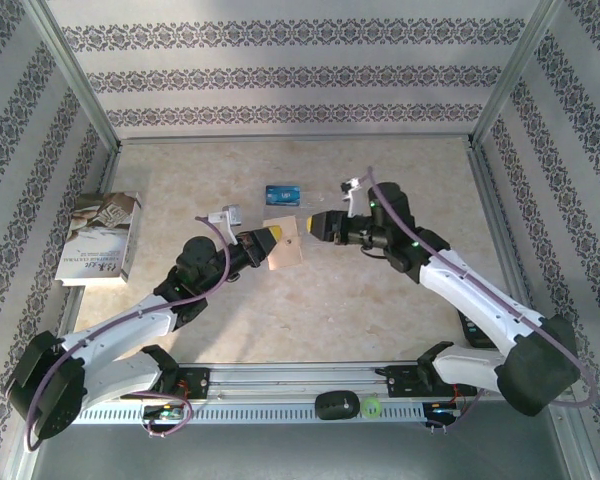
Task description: Take the credit cards out of the card holder
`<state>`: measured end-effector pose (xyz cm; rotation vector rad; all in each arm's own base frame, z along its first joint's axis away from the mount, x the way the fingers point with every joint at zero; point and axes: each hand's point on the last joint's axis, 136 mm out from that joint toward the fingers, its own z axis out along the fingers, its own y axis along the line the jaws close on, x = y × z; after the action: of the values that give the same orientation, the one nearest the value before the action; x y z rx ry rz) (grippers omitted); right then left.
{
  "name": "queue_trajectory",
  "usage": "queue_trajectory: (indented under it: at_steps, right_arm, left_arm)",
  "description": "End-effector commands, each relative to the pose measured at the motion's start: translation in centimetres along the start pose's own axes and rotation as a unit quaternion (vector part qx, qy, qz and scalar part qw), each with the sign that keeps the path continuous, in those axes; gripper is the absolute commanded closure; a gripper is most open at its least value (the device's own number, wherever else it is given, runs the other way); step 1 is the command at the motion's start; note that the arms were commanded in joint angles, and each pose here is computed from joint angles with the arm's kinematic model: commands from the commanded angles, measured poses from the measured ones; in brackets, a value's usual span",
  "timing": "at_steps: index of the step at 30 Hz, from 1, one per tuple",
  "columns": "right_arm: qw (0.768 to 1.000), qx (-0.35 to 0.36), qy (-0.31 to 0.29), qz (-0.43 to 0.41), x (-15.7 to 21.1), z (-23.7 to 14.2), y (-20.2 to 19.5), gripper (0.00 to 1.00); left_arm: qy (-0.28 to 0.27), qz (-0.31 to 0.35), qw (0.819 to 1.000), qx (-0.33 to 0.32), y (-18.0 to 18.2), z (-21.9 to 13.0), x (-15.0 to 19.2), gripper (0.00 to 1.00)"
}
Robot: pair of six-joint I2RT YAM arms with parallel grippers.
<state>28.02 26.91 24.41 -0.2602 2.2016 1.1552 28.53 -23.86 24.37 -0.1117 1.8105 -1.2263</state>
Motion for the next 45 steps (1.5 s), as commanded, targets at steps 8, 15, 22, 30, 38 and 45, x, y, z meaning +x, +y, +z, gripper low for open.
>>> queue_trajectory:
  at_steps: [8, 15, 22, 30, 38, 45]
  right_arm:
    - [0.990, 0.065, 0.028, -0.118, 2.4, 3.1, 2.5, 0.48]
    - [0.986, 0.069, 0.045, -0.147, 3.0, 4.5, 3.3, 0.46]
    - [0.984, 0.072, 0.059, -0.151, 3.7, 5.6, 3.0, 0.45]
    - [0.984, 0.078, 0.059, -0.151, 3.6, 6.8, 2.6, 0.47]
    - [0.978, 0.134, 0.047, -0.150, 3.1, 6.6, 0.5, 0.78]
    - [0.977, 0.158, 0.034, -0.142, 2.8, 5.9, -0.8, 1.00]
  left_arm:
    - [-0.013, 0.004, 0.989, -0.148, 2.9, -0.4, -1.0, 1.00]
    - [-0.005, -0.007, 0.991, -0.137, 2.6, 0.1, -0.7, 1.00]
    - [-0.009, -0.010, 0.992, -0.127, 2.0, 0.0, -1.0, 1.00]
    - [-0.008, -0.020, 0.993, -0.113, 1.4, 0.1, -1.1, 1.00]
    - [-0.003, -0.033, 0.994, -0.109, 1.3, 0.1, -0.8, 1.00]
    - [0.002, -0.039, 0.993, -0.112, 1.7, 0.0, -0.4, 1.00]
